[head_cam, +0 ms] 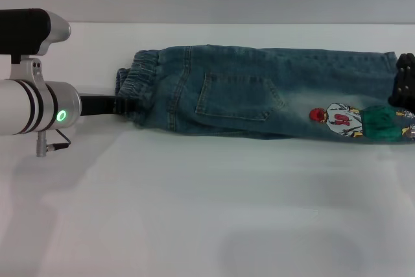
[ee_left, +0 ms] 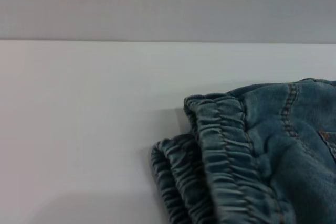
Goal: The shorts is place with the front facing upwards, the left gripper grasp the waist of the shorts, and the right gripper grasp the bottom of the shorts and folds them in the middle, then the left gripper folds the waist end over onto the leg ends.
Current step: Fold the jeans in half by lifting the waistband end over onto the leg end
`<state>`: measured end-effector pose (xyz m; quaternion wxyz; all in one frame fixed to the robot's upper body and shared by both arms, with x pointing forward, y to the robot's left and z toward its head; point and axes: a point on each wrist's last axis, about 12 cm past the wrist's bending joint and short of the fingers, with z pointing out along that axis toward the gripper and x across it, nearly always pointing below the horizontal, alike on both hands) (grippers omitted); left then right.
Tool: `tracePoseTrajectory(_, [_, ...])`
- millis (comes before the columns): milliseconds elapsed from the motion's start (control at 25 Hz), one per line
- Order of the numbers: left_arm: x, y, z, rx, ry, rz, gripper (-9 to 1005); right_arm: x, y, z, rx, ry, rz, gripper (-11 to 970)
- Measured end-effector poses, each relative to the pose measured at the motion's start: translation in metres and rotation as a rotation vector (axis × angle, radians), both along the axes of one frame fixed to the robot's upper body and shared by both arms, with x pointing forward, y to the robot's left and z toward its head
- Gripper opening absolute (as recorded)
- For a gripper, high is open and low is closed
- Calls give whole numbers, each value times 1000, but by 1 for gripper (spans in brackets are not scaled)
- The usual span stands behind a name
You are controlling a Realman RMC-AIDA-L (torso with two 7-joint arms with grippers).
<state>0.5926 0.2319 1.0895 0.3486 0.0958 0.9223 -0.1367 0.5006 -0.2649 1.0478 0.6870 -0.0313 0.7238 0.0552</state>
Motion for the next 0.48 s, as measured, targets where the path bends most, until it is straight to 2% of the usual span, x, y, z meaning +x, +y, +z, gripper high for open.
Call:
tracePoseTrajectory(160, [0,0,0,0,1,0,549,-1,-1,0,1,0,-3,0])
tracePoseTrajectory(320, [0,0,-1,0,3,-1,309,-1,-1,1,3,-4,-3,0])
tracePoseTrajectory(480, [0,0,-1,2,3,-4,234,-1,-1,2,3,-5,-4,0])
